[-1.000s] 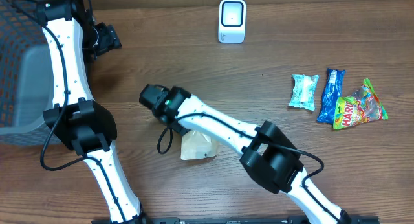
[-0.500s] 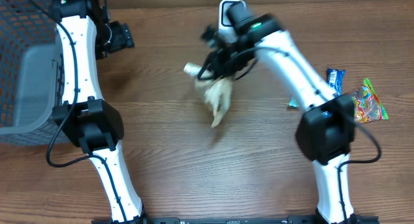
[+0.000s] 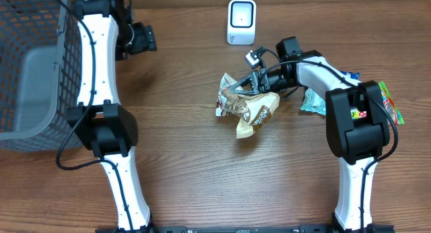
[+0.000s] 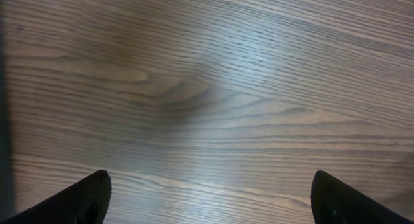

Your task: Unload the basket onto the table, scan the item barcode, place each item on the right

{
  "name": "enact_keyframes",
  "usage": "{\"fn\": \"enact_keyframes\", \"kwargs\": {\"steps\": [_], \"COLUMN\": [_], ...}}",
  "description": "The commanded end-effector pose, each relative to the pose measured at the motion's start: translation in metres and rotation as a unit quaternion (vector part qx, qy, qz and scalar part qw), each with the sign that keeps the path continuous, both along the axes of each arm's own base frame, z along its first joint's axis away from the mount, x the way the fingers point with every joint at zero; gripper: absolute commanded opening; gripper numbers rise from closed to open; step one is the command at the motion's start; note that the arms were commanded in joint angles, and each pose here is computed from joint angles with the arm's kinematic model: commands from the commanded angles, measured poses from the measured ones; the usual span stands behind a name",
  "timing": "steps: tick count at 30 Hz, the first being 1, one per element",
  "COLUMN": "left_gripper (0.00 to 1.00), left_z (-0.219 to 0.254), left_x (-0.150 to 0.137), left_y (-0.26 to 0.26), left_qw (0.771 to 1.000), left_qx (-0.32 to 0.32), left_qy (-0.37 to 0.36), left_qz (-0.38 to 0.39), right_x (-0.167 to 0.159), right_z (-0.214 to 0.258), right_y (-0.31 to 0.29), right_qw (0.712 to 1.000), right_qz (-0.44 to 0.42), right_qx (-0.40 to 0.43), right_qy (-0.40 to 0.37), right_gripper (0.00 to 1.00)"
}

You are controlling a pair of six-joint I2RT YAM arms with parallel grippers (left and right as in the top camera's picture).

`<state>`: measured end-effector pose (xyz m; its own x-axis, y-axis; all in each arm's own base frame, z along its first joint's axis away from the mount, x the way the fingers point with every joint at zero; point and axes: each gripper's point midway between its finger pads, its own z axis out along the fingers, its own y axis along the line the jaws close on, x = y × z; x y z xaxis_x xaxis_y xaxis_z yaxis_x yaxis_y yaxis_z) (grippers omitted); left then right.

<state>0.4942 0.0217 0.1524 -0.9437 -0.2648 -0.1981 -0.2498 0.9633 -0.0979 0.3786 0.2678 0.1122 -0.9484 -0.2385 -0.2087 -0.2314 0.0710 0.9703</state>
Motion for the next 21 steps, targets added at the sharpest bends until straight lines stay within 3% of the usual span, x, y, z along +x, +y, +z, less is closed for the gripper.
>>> {"fn": "enact_keyframes", "kwargs": {"steps": [1, 7, 11, 21], "left_gripper": [0.89, 0.89, 0.89, 0.89], "left_z": [-0.002, -0.002, -0.002, -0.002], "left_x": [0.001, 0.000, -0.001, -0.001], "left_y": [-0.016, -0.022, -0.023, -0.023], "left_qw": [1.000, 1.000, 0.999, 0.999], "left_qx": [-0.009, -0.009, -0.009, -0.009], "left_qy": [0.000, 0.001, 0.004, 0.005], "left_qz": [-0.023, -0.030, -0.030, -0.031], "right_x": [0.007, 0.023, 0.036, 0.046], "right_z": [-0.013, -0.042, -0.071, -0.104], "right_y": [-0.003, -0.012, -0.029, -0.065], "right_qw": [0.997, 0.983, 0.954, 0.900], "right_qz": [-0.022, -0.064, -0.115, -0.166], "right_qx": [-0.079, -0.175, -0.274, -0.403], "right_qy": [0.001, 0.010, 0.026, 0.026], "right_gripper": [0.36, 0.40, 0.41, 0.61]}}
